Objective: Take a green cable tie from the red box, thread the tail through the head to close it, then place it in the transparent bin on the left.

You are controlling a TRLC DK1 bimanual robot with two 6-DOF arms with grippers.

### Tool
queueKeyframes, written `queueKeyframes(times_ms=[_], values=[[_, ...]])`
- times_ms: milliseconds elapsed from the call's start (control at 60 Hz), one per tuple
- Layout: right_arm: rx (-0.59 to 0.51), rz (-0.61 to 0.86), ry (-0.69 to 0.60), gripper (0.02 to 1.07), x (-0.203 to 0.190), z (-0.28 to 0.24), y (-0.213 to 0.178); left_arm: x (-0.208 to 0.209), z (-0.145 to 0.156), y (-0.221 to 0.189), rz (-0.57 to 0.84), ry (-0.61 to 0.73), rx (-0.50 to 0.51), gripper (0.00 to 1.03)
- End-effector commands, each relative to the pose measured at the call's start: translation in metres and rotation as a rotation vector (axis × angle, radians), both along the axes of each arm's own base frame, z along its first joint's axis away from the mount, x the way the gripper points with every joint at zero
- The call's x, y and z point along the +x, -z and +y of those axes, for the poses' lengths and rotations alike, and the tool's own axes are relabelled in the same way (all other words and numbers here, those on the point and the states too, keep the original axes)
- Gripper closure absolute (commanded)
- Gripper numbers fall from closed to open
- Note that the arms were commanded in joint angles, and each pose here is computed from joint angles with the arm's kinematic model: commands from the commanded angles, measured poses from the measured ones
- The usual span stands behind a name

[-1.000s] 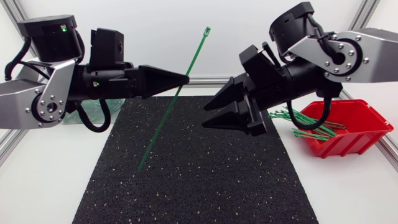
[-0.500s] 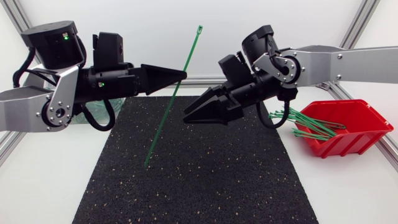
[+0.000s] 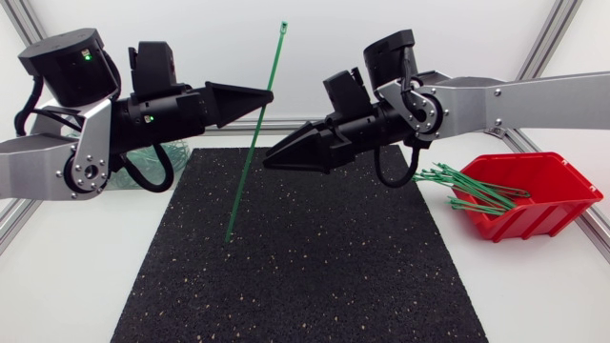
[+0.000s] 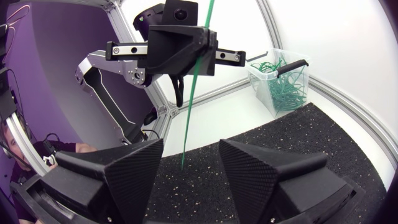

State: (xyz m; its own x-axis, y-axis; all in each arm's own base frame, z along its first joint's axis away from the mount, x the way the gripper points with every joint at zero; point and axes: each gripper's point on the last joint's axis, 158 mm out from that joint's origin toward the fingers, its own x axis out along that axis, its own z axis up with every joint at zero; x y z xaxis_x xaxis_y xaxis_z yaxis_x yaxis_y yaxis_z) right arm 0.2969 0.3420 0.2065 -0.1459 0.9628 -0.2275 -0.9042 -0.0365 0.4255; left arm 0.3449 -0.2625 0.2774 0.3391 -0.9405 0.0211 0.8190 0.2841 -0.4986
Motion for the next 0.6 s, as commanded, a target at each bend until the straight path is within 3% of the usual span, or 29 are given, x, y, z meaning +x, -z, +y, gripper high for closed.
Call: queueKeyframes(times_ms=[0,317,583], values=[[-0.001,0.050,0.006,0.41,0.004,0.005,0.002,0.008,0.003,0.013,0.067,-0.027,-0.019,1.00],[0.011,0.082,0.019,0.41,0.001,-0.001,-0.006,-0.010,-0.004,-0.001,0.083,-0.040,-0.083,1.00],[0.088,0.100,0.044,0.61,0.007,0.002,-0.022,-0.013,-0.004,0.005,0.097,-0.054,-0.084,1.00]])
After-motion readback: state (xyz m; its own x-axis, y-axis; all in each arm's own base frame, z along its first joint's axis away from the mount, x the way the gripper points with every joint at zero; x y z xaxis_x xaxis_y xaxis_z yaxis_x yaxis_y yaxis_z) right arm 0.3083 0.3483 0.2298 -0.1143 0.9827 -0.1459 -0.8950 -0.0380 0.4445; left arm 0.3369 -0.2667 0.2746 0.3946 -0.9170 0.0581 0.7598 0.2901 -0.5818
